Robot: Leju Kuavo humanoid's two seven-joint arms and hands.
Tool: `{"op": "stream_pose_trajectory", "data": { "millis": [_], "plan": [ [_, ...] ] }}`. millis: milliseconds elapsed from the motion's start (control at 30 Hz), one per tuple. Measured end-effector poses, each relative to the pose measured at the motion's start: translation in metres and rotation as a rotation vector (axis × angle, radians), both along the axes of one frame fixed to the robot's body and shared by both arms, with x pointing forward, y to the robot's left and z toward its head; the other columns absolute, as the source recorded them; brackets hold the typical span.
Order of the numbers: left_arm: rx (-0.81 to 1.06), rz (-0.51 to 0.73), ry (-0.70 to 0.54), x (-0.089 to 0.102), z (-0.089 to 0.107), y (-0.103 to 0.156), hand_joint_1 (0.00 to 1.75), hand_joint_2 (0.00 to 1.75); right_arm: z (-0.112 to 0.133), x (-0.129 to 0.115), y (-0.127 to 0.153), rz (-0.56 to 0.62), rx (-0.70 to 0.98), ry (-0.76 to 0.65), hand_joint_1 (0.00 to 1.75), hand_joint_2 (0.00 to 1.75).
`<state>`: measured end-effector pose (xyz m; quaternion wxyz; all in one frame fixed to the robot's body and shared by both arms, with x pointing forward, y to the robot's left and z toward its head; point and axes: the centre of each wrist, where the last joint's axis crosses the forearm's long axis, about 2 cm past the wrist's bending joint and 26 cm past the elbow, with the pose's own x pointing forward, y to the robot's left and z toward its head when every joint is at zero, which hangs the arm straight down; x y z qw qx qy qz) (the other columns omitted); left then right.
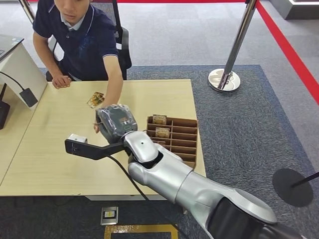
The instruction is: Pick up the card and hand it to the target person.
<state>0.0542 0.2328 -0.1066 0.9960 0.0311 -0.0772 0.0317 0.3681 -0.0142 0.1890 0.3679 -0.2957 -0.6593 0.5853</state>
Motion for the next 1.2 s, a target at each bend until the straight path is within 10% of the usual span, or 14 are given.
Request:
{"op": "stream_pose_trajectory", "data": {
  "millis": [133,167,533,733,900,1200],
  "plan": [
    [0.000,0.001,0.002,0.000,0.000,0.000,0.00,0.00,0.002,0.002,-0.001,-0.009,0.000,0.000,0.07,1.75],
    [0.000,0.001,0.004,0.000,0.000,0.000,0.00,0.00,0.002,0.003,-0.001,-0.009,0.005,0.007,0.00,1.75],
    [0.002,0.038,0.012,0.000,0.000,0.000,0.00,0.00,0.000,0.005,-0.010,0.083,0.235,0.098,0.00,1.75],
    [-0.008,0.049,0.020,-0.004,-0.001,0.000,0.00,0.00,-0.045,-0.040,-0.052,0.149,0.615,0.259,0.00,1.75],
    [-0.008,0.053,0.027,-0.009,-0.001,0.002,0.00,0.00,-0.086,-0.110,-0.140,-0.079,0.919,0.281,0.00,1.75],
    [-0.002,0.037,0.012,-0.009,-0.002,0.005,0.00,0.00,-0.122,-0.187,-0.272,-0.650,0.931,0.250,0.00,1.75]
  ]
}}
